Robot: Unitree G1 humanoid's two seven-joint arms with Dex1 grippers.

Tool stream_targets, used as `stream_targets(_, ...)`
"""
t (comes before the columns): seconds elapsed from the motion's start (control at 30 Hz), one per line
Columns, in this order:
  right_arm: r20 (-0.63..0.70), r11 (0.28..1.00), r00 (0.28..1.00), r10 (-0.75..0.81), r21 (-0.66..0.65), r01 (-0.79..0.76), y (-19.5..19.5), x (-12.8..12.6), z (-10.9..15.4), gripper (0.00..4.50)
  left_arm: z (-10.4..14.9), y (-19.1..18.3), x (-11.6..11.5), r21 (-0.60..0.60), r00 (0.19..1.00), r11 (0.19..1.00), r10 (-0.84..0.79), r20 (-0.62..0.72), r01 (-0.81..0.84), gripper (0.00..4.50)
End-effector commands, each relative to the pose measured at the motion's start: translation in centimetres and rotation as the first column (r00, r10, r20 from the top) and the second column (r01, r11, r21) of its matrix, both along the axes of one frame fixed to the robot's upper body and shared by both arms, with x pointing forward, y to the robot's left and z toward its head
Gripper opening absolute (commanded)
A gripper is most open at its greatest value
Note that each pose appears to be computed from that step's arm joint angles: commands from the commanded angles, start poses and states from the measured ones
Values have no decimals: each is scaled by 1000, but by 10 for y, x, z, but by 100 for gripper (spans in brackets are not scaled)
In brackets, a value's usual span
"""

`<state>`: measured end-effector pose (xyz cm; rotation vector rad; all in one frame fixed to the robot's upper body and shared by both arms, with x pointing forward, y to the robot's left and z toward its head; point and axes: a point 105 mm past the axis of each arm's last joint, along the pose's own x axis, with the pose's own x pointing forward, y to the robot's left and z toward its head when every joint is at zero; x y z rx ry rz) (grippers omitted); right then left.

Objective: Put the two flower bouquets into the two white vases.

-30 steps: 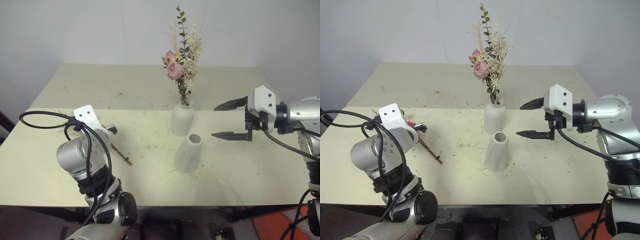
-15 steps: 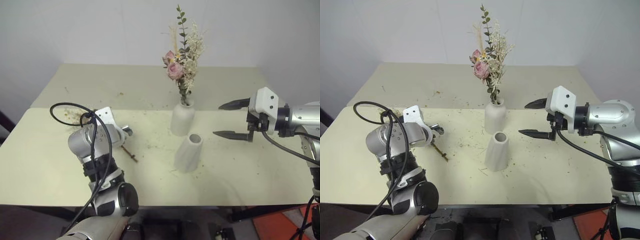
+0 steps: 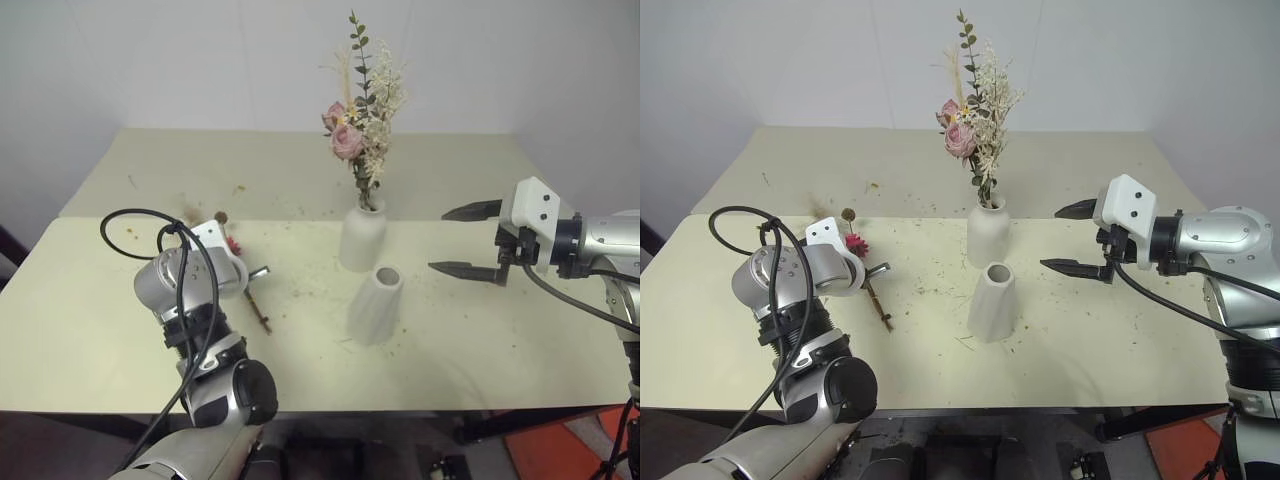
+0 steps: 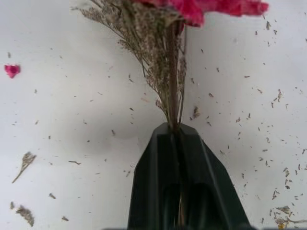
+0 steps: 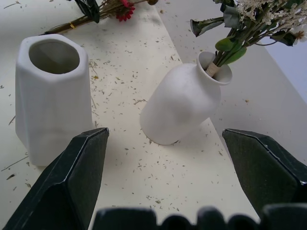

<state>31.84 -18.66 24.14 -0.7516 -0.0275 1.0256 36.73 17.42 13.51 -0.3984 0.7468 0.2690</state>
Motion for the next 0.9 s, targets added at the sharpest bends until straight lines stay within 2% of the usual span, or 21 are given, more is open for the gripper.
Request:
stream_targets(0.03, 55, 1000, 998, -10, 4, 10, -4, -9, 18, 450, 26, 6, 0, 94, 994, 996, -18, 109, 8, 3)
stream_targets(0.17, 36, 1000, 999, 14, 26, -15, -7, -20, 23, 450, 69, -5, -1, 74, 929, 989, -148, 338, 130, 3)
stream_targets(0.23, 33, 999, 999, 17, 31, -18, -11, -27, 28, 450, 105, -11, -5, 111, 830, 968, -252, 498, 227, 3)
stream_targets(0.33, 29, 999, 1000, 13, 32, -14, -17, -34, 32, 450, 151, -23, -18, 151, 608, 902, -389, 693, 405, 3)
stream_targets(0.43, 21, 999, 1000, 3, 36, -4, -21, -41, 35, 450, 182, -35, -34, 205, 375, 802, -467, 801, 561, 3)
stream_targets(0.5, 12, 999, 1000, -1, 43, 1, -23, -46, 36, 450, 200, -43, -49, 270, 180, 705, -492, 852, 656, 3)
stream_targets(0.57, -7, 999, 1000, -4, 47, 4, -25, -53, 36, 450, 212, -48, -61, 312, 8, 597, -470, 883, 739, 3)
stream_targets(0.63, -26, 999, 1000, -16, 43, 17, -28, -60, 34, 450, 217, -50, -64, 349, -98, 525, -447, 889, 776, 3)
stream_targets(0.73, -35, 998, 998, -47, 35, 48, -33, -68, 31, 450, 220, -53, -59, 390, -200, 440, -419, 886, 809, 3)
stream_targets(0.83, -50, 997, 996, -78, 20, 79, -39, -75, 28, 450, 222, -56, -59, 417, -304, 321, -347, 887, 850, 3)
stream_targets(0.9, -56, 995, 993, -100, 12, 100, -42, -79, 26, 450, 221, -59, -55, 415, -332, 257, -311, 890, 873, 3)
